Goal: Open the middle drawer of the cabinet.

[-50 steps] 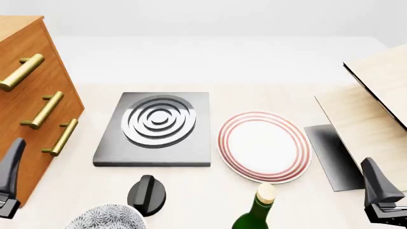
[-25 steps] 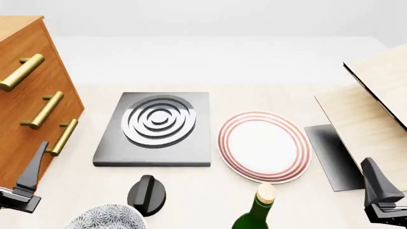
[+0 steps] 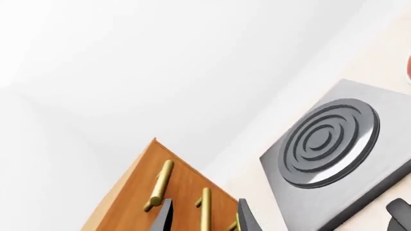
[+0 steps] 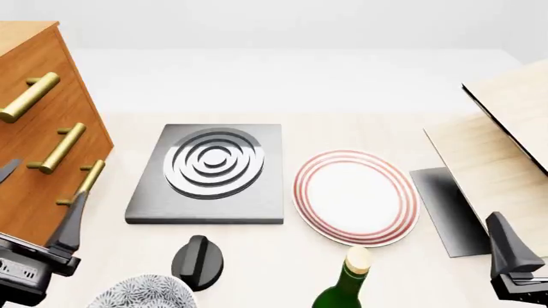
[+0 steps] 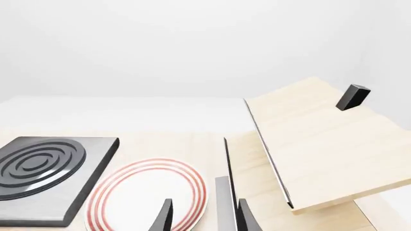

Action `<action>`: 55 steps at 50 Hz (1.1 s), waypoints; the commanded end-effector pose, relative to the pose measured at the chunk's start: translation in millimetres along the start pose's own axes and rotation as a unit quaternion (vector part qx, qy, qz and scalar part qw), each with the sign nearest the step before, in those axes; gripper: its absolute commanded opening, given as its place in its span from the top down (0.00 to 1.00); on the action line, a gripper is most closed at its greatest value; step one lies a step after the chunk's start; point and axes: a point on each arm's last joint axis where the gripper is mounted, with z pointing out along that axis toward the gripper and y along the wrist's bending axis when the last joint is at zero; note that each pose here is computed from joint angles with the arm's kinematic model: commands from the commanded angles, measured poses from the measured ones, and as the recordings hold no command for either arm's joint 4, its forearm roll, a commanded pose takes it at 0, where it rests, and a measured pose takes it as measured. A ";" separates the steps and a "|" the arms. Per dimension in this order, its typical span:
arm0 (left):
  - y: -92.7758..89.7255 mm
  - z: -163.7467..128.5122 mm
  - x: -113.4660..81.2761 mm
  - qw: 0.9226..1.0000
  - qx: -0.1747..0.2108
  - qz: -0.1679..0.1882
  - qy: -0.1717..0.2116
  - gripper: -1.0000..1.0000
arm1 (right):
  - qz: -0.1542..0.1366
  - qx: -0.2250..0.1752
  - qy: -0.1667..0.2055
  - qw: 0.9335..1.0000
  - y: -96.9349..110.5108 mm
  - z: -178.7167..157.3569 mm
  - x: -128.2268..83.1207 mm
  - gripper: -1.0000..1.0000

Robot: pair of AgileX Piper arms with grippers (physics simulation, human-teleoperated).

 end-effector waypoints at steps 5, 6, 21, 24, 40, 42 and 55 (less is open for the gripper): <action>-11.9 16.3 12.3 0.999 0.012 0.029 0.021 0.00 | 0.001 0.000 -0.001 1.000 0.0 -0.3 -0.1 0.00; -12.3 17.7 12.8 0.999 0.012 0.033 0.021 0.00 | 0.001 0.000 -0.001 1.000 0.0 -0.3 -0.1 0.00; -21.1 40.6 27.3 0.997 0.008 0.071 0.041 0.00 | 0.001 0.000 -0.001 1.000 0.0 -0.3 -0.1 0.00; -22.3 42.5 29.0 0.996 0.008 0.073 0.043 0.00 | 0.001 0.000 -0.001 1.000 0.0 -0.3 -0.1 0.00; -34.2 56.8 48.1 0.993 0.013 0.092 0.069 0.00 | 0.001 0.000 -0.001 1.000 0.0 -0.2 -0.1 0.00; -34.1 56.9 49.7 0.993 0.013 0.093 0.074 0.00 | 0.001 0.000 -0.001 1.000 0.0 -0.2 -0.1 0.00; -29.4 56.2 57.2 0.990 0.001 0.105 0.098 0.00 | 0.001 0.000 -0.001 1.000 0.0 -0.2 -0.1 0.00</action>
